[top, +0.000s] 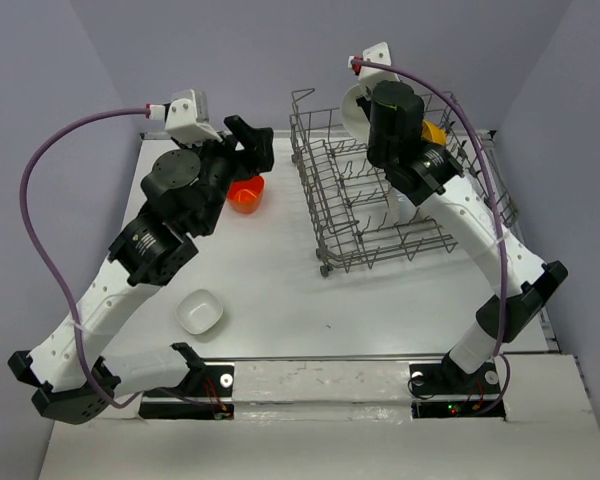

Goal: Load the bowls into the dish rack

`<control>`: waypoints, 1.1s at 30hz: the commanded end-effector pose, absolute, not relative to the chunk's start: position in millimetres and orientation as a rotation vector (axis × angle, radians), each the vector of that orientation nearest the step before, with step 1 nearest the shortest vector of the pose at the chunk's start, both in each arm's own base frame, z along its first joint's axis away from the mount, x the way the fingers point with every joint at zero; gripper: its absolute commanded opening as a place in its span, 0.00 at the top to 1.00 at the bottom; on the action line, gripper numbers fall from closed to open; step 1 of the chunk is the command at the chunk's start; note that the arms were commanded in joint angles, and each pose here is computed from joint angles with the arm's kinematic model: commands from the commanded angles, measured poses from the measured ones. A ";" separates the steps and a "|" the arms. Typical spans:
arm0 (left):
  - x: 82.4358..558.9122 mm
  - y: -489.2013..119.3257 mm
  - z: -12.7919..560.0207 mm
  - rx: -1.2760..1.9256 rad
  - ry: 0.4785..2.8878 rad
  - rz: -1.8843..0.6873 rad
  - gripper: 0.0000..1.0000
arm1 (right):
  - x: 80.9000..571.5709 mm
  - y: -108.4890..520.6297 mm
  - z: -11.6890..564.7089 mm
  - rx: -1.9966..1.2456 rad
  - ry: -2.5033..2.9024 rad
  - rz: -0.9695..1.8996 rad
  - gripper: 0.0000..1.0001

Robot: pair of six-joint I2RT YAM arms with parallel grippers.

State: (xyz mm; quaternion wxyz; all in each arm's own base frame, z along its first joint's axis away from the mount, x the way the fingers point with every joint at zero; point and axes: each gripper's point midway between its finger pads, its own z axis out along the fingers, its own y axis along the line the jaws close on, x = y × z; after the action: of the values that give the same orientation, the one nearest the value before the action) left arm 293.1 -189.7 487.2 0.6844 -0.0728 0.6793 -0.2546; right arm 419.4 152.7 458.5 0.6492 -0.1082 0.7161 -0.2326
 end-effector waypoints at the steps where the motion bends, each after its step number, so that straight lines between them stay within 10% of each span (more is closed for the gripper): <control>1: 284.7 -183.2 490.1 -0.194 1.488 -0.623 0.21 | 406.8 120.3 486.7 -0.051 1.560 -0.689 0.99; 33: 240.3 -145.5 447.0 -0.128 1.555 -0.595 0.21 | 365.0 107.3 400.7 -0.100 1.738 -1.322 0.99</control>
State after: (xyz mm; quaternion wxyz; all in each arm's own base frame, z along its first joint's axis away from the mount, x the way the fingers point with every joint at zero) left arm 237.5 -140.8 447.6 0.6681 -0.0640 0.6942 -0.2599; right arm 384.1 122.4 395.0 0.4718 -0.0901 0.7002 -0.5282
